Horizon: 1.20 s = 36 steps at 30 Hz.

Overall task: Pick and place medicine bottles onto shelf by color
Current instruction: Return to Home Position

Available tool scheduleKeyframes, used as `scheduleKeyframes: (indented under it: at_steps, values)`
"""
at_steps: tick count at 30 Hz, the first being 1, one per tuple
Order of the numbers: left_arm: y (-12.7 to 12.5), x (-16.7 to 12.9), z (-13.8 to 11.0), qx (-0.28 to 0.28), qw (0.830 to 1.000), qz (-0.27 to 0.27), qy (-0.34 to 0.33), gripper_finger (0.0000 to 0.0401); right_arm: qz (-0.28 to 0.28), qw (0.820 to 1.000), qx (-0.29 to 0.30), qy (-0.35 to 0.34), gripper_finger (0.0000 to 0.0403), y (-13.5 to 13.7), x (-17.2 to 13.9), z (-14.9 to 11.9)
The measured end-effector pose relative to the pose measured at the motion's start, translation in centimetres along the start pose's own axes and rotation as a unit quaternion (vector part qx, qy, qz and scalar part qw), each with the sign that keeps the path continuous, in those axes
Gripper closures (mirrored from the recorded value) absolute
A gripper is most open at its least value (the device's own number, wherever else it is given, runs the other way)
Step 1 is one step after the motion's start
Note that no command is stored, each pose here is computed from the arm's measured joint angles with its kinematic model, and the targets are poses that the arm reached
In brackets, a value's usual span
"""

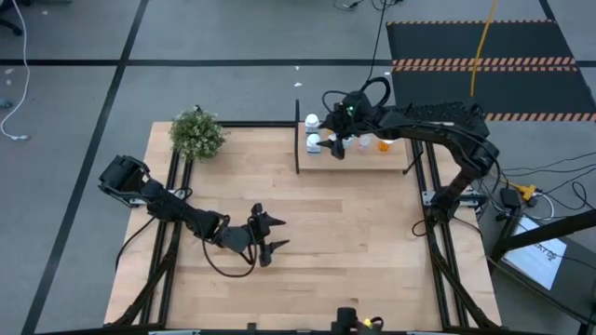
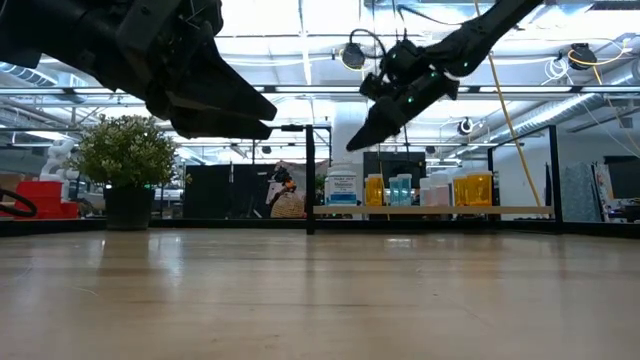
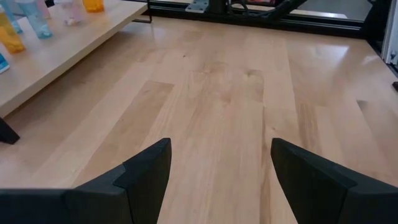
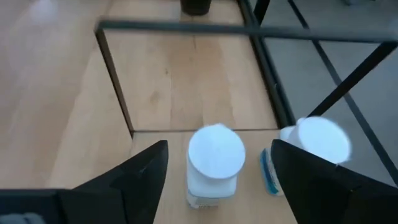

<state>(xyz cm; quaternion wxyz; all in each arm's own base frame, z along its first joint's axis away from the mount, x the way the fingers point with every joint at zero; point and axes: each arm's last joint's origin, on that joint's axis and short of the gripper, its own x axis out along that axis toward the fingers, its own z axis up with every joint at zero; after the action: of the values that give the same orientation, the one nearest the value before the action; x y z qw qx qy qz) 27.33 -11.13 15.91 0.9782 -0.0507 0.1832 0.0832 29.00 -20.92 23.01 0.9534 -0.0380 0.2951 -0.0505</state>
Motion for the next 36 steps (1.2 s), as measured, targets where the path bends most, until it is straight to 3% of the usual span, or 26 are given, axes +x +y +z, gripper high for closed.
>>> scheduleKeyframes:
  at_steps: [7,13,19,25,29,32,36]
  values:
    - [-0.1,0.0,0.1,-0.001,1.000,-0.002,-0.003,0.0128,-0.008,0.999,0.025,-0.029,0.0122,1.2,-3.6,2.3]
    - [-0.1,0.0,0.2,-0.002,1.000,-0.002,-0.010,0.0128,0.026,0.999,0.031,-0.032,0.0131,5.1,-6.2,2.9]
    - [0.2,-0.5,1.1,-0.007,1.000,0.011,-0.026,0.0128,-0.005,0.999,0.001,-0.051,0.0160,10.7,-8.7,1.0]
    - [0.6,-2.2,3.0,0.030,0.998,0.005,-0.046,0.0131,0.030,0.994,-0.011,-0.105,0.0205,14.9,-11.1,-2.3]
    - [1.4,-3.1,4.6,0.067,0.995,0.024,-0.075,0.0172,0.049,0.991,-0.014,-0.125,0.0247,16.4,-12.0,-4.9]
    - [2.2,-3.6,5.4,0.108,0.989,0.060,-0.082,0.0227,0.054,0.990,-0.015,-0.126,0.0281,17.0,-12.3,-6.6]
    - [3.7,-3.8,5.8,0.108,0.988,0.093,-0.067,0.0306,0.039,0.992,-0.016,-0.121,0.0325,17.3,-12.5,-8.4]
